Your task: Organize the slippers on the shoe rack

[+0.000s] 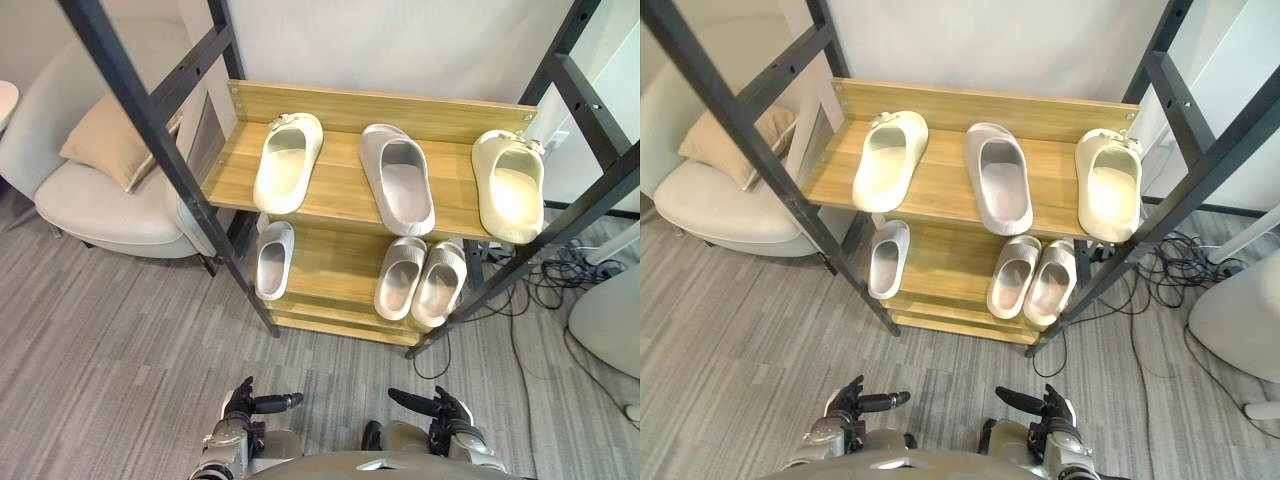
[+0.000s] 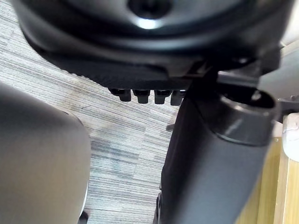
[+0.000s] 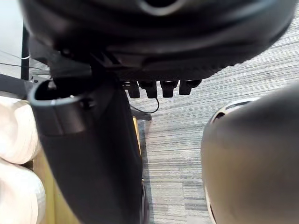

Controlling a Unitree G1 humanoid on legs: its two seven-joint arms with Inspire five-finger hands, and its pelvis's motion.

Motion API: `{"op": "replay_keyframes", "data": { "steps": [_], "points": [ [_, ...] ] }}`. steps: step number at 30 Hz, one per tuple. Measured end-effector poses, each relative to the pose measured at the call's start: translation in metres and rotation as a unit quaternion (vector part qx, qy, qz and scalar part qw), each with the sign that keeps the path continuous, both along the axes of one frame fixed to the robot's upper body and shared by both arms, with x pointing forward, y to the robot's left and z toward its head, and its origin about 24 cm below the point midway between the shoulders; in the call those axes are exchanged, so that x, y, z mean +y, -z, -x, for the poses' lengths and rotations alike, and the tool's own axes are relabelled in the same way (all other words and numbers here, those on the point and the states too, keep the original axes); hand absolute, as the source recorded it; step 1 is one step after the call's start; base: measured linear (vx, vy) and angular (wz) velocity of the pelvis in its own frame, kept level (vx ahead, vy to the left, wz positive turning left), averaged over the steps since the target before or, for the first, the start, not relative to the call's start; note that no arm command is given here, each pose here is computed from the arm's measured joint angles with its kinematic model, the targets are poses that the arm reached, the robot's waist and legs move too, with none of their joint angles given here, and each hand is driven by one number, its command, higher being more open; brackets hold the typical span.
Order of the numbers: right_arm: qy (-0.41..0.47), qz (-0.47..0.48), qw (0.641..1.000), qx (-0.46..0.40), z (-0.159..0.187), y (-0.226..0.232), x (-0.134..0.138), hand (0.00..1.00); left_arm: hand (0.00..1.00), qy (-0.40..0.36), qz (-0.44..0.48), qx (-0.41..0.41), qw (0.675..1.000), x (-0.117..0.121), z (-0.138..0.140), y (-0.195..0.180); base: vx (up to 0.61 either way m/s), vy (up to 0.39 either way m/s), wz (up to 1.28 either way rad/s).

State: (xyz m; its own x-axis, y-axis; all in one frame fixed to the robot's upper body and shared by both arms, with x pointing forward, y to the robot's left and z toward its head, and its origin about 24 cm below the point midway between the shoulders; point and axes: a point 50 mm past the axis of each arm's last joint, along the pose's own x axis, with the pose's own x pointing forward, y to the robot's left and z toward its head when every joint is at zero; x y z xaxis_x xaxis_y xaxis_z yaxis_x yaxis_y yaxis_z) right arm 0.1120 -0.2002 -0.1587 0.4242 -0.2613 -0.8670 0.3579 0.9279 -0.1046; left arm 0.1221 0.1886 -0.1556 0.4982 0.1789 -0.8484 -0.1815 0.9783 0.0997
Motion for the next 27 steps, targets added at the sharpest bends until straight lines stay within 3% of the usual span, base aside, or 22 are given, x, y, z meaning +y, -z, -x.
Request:
{"op": "replay_keyframes", "data": {
  "steps": [11, 18, 27],
  "points": [
    [0.032, -0.007, 0.999, -0.018, 0.002, -0.002, 0.000, 1.00, 1.00, -0.015, 0.002, -0.035, 0.999, 0.001, -0.013, -0.007, 0.08, 0.070, -0.07],
    [0.037, -0.012, 0.999, -0.008, 0.009, 0.001, 0.006, 1.00, 1.00, -0.018, -0.005, -0.024, 1.000, 0.007, -0.008, -0.006, 0.12, 0.178, -0.21],
    [0.039, -0.011, 0.999, -0.004, 0.013, 0.002, 0.006, 1.00, 1.00, 0.022, -0.013, -0.004, 1.000, 0.004, -0.001, -0.002, 0.01, -0.032, -0.08]
  ]
}}
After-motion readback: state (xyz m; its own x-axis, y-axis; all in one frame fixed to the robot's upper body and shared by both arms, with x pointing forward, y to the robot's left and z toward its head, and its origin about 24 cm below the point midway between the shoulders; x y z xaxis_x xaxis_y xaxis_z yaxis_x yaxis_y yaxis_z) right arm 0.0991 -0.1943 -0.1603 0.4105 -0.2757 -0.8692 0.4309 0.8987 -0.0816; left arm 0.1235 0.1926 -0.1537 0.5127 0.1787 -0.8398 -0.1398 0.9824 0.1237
